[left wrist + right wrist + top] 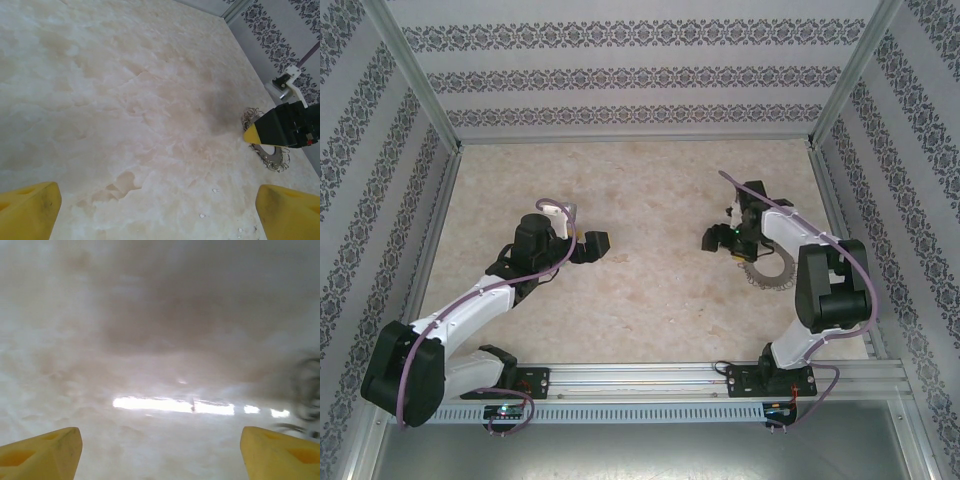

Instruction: Put the keys on the keyring

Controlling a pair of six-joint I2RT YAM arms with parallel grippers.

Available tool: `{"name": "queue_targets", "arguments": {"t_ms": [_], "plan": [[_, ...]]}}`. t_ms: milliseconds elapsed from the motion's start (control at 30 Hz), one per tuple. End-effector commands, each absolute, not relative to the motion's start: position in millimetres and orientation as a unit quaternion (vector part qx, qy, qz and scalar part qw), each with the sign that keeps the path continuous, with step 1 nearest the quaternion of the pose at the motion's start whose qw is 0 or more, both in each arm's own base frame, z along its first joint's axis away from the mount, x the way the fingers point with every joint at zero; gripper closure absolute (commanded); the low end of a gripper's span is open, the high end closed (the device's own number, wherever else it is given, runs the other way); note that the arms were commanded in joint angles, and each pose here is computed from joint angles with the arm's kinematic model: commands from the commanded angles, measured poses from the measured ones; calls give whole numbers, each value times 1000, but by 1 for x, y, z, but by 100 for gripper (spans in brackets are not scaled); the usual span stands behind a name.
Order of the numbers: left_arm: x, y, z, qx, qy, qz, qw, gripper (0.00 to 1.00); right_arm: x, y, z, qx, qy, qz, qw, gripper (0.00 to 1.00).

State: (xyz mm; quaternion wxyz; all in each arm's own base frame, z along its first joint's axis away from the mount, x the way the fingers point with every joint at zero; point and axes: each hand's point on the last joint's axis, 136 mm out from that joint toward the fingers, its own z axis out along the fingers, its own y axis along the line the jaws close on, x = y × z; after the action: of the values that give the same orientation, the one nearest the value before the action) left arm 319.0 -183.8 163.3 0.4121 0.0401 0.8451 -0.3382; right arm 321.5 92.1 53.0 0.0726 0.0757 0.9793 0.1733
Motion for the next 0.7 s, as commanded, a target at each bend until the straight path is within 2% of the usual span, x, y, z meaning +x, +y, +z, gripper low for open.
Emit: {"name": "queue_targets", "arguments": {"t_ms": [0, 133, 300, 533, 667], "plan": [[321, -187, 166, 53, 838, -337, 425, 0, 323, 110, 68, 70, 978, 183, 72, 18], [321, -188, 167, 53, 837, -342, 424, 0, 325, 88, 90, 53, 986, 120, 105, 15], [319, -189, 172, 53, 834, -348, 425, 0, 320, 38, 89, 63, 992, 58, 90, 12], [314, -187, 183, 59, 826, -350, 439, 0, 336, 17, 70, 93, 991, 71, 65, 2], [312, -184, 188, 60, 824, -345, 446, 0, 345, 24, 55, 103, 989, 89, 54, 2]]}}
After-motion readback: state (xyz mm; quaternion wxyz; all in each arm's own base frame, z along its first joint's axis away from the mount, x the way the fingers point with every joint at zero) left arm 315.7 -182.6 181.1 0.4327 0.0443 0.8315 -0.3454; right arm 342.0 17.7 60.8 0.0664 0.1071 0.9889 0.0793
